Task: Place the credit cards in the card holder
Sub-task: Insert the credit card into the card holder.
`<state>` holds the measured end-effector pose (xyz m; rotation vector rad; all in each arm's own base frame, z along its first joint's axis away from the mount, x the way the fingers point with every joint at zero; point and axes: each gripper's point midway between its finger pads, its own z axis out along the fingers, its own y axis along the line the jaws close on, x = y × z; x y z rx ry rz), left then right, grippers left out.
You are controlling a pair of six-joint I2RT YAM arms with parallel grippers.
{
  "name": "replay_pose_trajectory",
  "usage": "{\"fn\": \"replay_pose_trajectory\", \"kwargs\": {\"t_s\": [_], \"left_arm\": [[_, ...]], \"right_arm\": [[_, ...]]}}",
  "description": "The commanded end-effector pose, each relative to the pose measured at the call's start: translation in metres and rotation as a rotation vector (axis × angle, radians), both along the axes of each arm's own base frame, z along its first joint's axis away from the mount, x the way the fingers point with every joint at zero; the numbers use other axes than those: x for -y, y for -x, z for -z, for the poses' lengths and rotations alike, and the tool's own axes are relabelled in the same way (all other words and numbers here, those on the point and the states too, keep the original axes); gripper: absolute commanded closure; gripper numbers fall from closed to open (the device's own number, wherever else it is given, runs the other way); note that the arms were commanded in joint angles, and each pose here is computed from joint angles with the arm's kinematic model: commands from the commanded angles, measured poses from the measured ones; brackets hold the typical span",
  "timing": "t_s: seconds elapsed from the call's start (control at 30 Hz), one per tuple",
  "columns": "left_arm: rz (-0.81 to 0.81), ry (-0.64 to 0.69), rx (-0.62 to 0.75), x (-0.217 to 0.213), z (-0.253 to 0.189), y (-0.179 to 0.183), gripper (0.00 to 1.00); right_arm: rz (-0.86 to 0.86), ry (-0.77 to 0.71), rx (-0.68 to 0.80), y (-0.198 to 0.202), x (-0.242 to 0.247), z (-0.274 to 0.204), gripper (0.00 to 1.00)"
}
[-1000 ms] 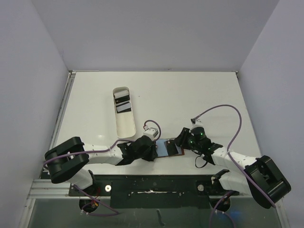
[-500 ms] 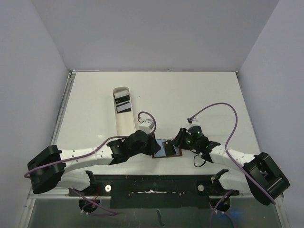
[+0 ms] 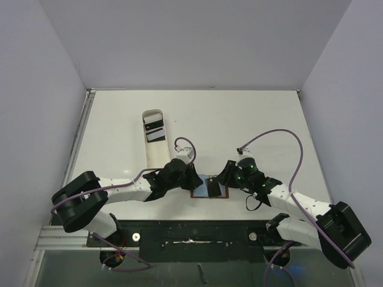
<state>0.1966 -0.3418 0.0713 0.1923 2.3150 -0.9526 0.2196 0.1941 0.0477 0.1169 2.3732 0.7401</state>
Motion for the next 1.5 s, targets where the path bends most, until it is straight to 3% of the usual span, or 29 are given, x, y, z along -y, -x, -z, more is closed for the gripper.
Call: {"fn": "replay_pose_trajectory", "kwargs": {"t_s": [0.0, 0.23, 0.5, 0.83, 0.93, 1.13, 1.47], "left_arm": [[0.072, 0.174, 0.048, 0.025, -0.026, -0.003, 1.00], [0.105, 0.209, 0.016, 0.030, -0.003, 0.002, 1.00], [0.041, 0.054, -0.060, 0.008, 0.049, 0.000, 1.00], [0.041, 0.022, -0.079, 0.004, 0.063, 0.002, 1.00], [0.038, 0.018, -0.080, 0.003, 0.064, 0.002, 1.00], [0.033, 0.014, -0.082, 0.002, 0.064, 0.002, 1.00], [0.026, 0.007, -0.084, 0.000, 0.065, 0.002, 1.00]], "right_arm": [[-0.009, -0.048, 0.032, -0.006, -0.012, -0.018, 0.65], [-0.005, -0.036, -0.002, -0.004, -0.013, -0.002, 0.65], [-0.022, -0.036, -0.039, 0.001, -0.017, 0.012, 0.65], [-0.047, -0.110, -0.044, 0.002, -0.027, 0.006, 0.65], [-0.037, -0.135, -0.042, 0.002, -0.025, 0.006, 0.70], [-0.042, -0.168, -0.030, 0.005, -0.024, 0.008, 0.88], [-0.064, -0.300, 0.000, 0.006, -0.032, -0.007, 0.90]]}}
